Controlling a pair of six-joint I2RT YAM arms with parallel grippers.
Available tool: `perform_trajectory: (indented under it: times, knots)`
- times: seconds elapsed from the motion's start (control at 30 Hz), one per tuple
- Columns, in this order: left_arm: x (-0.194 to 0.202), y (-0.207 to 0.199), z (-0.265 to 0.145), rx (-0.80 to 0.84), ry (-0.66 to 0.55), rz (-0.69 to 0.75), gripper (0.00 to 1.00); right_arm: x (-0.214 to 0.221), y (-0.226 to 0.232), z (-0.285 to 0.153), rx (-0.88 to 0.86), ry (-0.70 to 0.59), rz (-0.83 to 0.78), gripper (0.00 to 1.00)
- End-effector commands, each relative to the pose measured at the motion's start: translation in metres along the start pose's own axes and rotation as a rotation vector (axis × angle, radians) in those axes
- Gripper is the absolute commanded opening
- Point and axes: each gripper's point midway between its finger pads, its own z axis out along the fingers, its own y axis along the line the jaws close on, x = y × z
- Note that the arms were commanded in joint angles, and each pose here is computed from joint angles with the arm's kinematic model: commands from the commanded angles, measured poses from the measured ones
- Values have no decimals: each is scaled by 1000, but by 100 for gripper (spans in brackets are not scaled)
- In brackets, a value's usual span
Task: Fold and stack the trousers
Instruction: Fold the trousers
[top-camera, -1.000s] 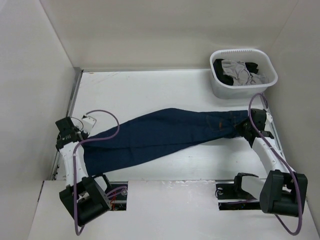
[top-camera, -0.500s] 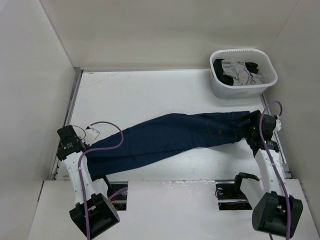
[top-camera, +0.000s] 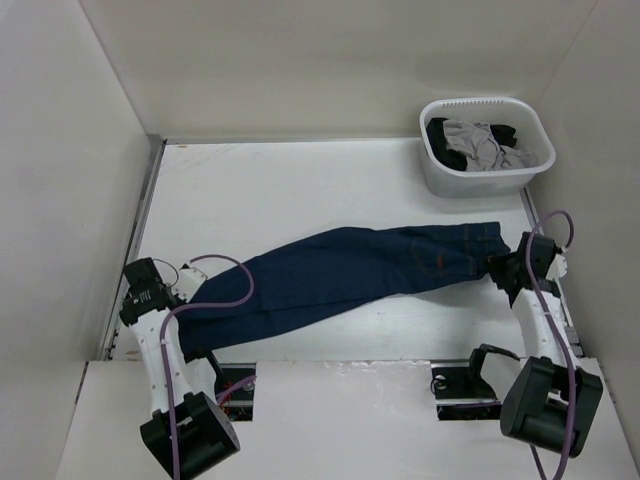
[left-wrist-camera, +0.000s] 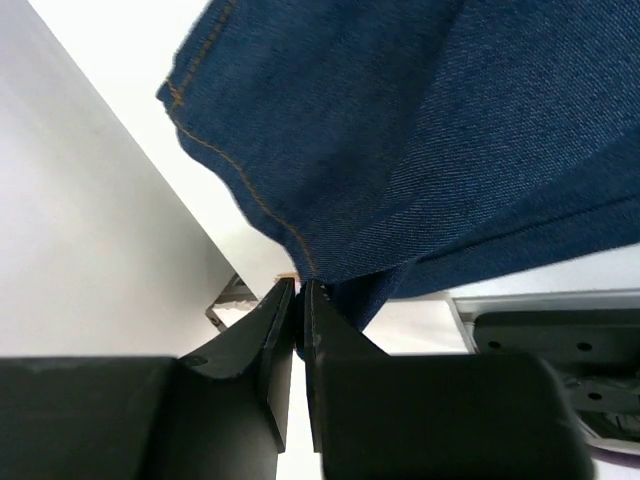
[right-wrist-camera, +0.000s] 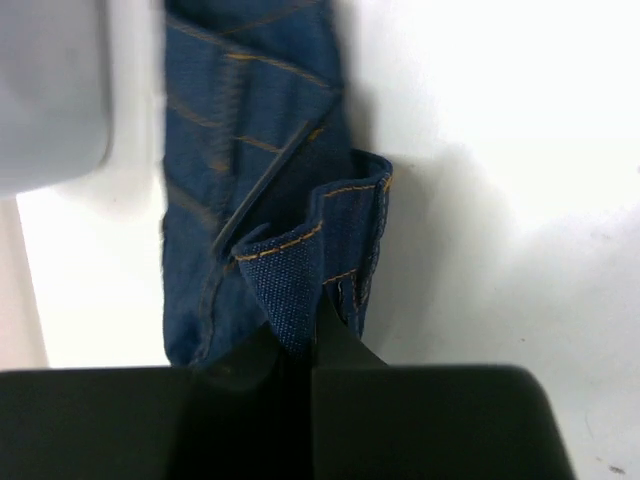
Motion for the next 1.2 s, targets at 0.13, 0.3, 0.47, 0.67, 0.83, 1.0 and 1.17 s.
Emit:
perform_trajectory:
  times: [0.13, 0.3, 0.47, 0.67, 0.83, 1.0, 1.17]
  knots:
    - [-35, 62, -11, -184, -108, -18, 0, -2, 170, -80, -386, -80, -427, 0]
    - [-84, 169, -40, -393, -303, -245, 0, 9, 258, -128, -718, -177, -539, 0]
    - [-102, 180, -26, -296, -348, -350, 0, 15, 246, -66, -612, -106, -513, 0]
    - [-92, 168, -25, -320, -343, -336, 0, -10, 197, -92, -538, -234, -430, 0]
    - [-73, 188, -35, -374, -364, -404, 0, -34, 139, -150, -449, -334, -354, 0]
    - [-90, 202, -36, -361, -411, -441, 0, -5, 97, -174, -411, -240, -291, 0]
    - [-135, 215, -31, -327, -466, -412, 0, 7, 101, -172, -376, -244, -258, 0]
